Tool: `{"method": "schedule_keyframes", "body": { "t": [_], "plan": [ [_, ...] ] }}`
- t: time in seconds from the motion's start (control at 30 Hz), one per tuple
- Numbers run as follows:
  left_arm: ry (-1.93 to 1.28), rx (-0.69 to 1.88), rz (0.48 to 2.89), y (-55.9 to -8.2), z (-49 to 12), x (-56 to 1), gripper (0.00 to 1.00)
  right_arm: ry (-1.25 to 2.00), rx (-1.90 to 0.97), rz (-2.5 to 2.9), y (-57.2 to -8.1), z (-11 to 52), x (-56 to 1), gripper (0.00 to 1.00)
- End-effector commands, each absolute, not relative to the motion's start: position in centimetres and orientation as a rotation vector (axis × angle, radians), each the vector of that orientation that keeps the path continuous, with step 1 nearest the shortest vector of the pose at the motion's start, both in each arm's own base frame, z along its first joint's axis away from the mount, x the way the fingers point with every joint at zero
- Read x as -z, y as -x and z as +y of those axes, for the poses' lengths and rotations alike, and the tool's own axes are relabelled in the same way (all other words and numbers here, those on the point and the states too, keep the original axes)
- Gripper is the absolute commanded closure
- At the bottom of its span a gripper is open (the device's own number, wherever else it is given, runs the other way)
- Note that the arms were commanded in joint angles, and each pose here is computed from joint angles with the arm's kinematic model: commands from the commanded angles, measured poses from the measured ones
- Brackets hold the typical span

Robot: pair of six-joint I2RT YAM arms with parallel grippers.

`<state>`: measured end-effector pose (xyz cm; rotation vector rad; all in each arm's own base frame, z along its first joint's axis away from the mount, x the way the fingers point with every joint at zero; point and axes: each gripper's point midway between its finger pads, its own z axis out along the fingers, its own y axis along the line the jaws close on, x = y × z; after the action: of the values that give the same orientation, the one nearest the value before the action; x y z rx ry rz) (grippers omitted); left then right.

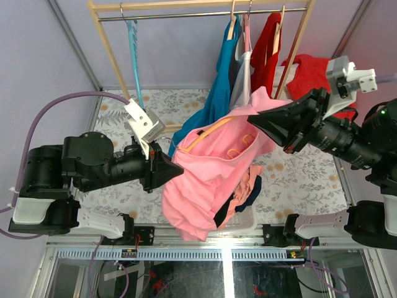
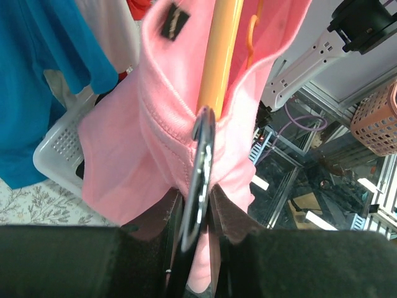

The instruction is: Place the t-shirt on the hanger

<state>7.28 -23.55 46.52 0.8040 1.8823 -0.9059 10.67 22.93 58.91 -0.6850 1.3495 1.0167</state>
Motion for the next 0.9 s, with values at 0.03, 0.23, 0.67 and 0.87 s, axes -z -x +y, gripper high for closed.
{"method": "schedule_keyframes", "body": {
  "t": [0.03, 0.23, 0.67, 0.87],
  "plan": [
    [-0.775, 0.98, 1.743, -7.8, -25.6, -49.9, 0.99, 0.803, -1.107, 1.323, -10.0, 27.3, -58.3, 1.0],
    [-0.815, 0.94, 1.787, -7.7, -25.5, -47.4, 0.98, 0.87, -1.111, 1.463, -10.7, 30.6, -51.5, 1.0],
    [-0.934, 0.884, 2.046, -5.4, -24.5, -34.6, 0.99, 0.89, -1.076, 1.749, -9.2, 27.7, -36.5, 1.0],
    [-0.943, 0.933, 2.032, -4.8, -24.4, -33.5, 0.99, 0.976, -1.104, 1.786, -8.2, 28.3, -33.8, 0.99]
  ]
}}
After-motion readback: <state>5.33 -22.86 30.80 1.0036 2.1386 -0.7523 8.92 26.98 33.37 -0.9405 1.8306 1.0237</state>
